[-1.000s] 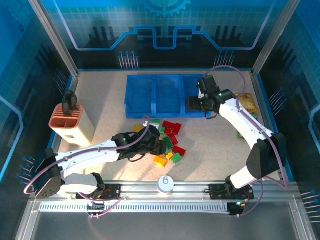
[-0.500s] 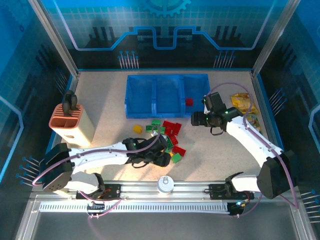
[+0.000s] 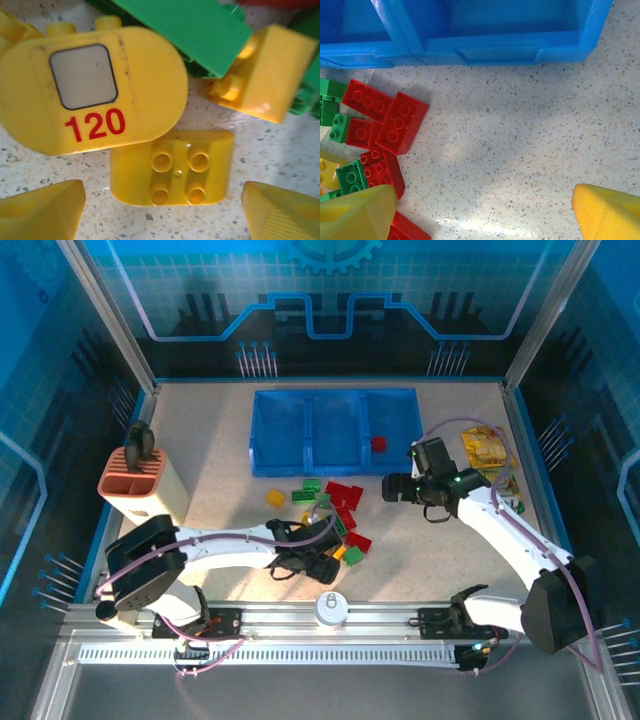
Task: Sort the legos into containers by color
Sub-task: Pick up the lego from the middle-left of the table.
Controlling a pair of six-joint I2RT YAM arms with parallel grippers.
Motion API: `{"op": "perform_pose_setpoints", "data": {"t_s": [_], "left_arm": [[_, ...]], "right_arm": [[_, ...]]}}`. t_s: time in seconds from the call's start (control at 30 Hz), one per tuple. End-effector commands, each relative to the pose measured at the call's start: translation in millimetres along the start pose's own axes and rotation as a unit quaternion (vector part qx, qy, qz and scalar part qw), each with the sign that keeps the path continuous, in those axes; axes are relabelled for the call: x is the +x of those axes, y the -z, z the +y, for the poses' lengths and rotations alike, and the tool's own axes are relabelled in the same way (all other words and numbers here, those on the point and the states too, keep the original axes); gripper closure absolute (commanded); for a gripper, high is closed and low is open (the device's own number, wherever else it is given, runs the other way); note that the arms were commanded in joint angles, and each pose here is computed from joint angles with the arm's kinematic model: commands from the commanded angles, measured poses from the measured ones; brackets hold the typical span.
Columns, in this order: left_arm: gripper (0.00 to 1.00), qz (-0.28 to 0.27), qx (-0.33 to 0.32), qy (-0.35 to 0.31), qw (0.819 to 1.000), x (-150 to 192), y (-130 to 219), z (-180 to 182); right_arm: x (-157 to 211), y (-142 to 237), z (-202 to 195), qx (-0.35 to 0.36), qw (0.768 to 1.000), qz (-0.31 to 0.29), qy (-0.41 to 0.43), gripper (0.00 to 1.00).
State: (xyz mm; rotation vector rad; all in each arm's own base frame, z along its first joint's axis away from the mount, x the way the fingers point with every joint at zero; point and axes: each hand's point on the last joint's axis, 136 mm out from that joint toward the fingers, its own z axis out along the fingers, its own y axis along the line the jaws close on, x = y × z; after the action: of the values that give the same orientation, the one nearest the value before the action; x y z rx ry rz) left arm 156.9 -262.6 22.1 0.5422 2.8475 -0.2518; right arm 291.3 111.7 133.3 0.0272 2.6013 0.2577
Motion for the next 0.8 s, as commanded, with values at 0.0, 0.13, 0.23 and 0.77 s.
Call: {"op": "perform_pose_setpoints", "data": {"t_s": [0.0,0.13,0.23,0.77], "left_arm": [[0.17,0.017,-0.019,-0.026,0.999,2,-4,0],[0.16,0.019,-0.027,-0.035,0.999,0,-11,-1],[0.16,0.021,-0.025,-0.037,0.999,-2,-13,-4],[0.34,0.025,-0.040,-0.044,0.998,-6,-21,-9]], "right_arm": [[0,2,1,-0.003,1.000,-0.009,-0.008,0.08],[-1,2,3,-0.008,1.000,-0.012,-0.012,0.08],[6,-5,1,-0.008,1.000,-0.001,-0.015,0.08],[10,-7,-2,-0.003,1.000,-0.003,-0.021,0.10]]}}
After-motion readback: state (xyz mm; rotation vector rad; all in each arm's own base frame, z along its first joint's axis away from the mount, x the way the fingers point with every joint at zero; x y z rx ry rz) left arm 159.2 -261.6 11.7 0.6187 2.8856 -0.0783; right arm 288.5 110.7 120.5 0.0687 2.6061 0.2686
